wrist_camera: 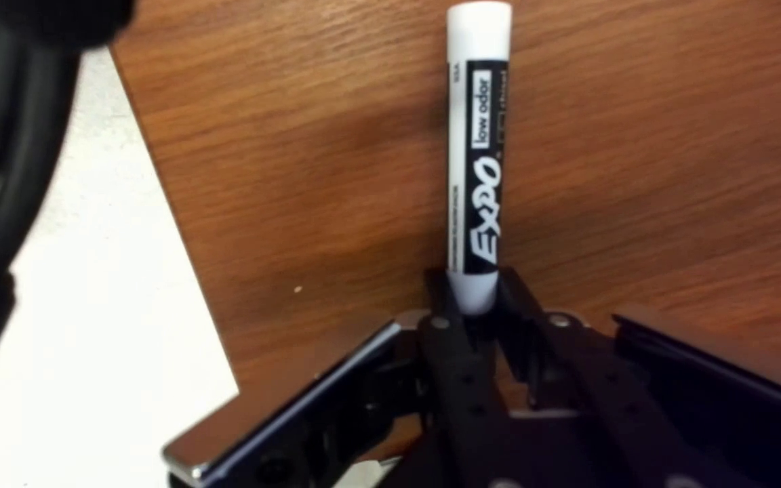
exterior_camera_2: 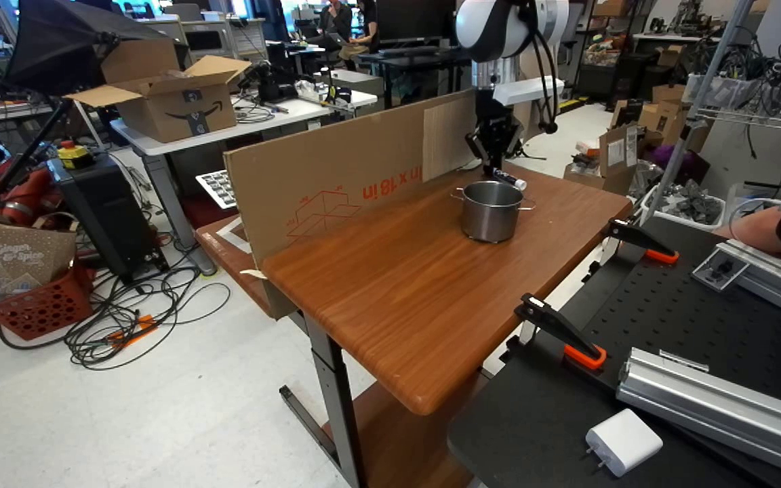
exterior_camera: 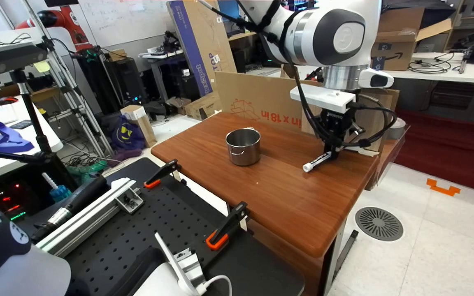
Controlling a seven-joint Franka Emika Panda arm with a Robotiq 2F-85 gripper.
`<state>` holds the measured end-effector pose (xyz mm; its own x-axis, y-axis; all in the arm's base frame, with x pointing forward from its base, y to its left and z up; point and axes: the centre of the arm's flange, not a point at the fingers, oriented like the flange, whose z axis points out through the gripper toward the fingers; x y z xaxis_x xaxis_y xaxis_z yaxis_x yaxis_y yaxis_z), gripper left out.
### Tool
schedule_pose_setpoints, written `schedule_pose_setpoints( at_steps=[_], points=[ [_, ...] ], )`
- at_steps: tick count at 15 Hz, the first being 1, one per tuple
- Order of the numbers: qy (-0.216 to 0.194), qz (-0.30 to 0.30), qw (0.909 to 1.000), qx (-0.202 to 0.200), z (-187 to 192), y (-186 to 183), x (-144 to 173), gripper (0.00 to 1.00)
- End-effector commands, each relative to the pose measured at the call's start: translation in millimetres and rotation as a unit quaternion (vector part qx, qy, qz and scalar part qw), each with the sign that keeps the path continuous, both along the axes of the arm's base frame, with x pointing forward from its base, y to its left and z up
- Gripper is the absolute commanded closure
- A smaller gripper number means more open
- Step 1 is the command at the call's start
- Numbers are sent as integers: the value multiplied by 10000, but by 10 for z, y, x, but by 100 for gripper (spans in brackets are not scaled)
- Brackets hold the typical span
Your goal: Place the marker inside the silver pot
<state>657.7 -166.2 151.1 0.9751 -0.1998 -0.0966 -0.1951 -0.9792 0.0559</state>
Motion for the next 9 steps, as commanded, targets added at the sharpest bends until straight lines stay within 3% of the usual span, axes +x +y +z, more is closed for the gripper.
schedule_pose_setpoints(
  at_steps=[1,5,9],
  points=[
    [-133,42,9999,-33,206,-13,-55,95],
    [-437,-15,9990,-14,575,16,-161,95],
    [-1002,-54,9950,31,867,147,-362,95]
  ],
)
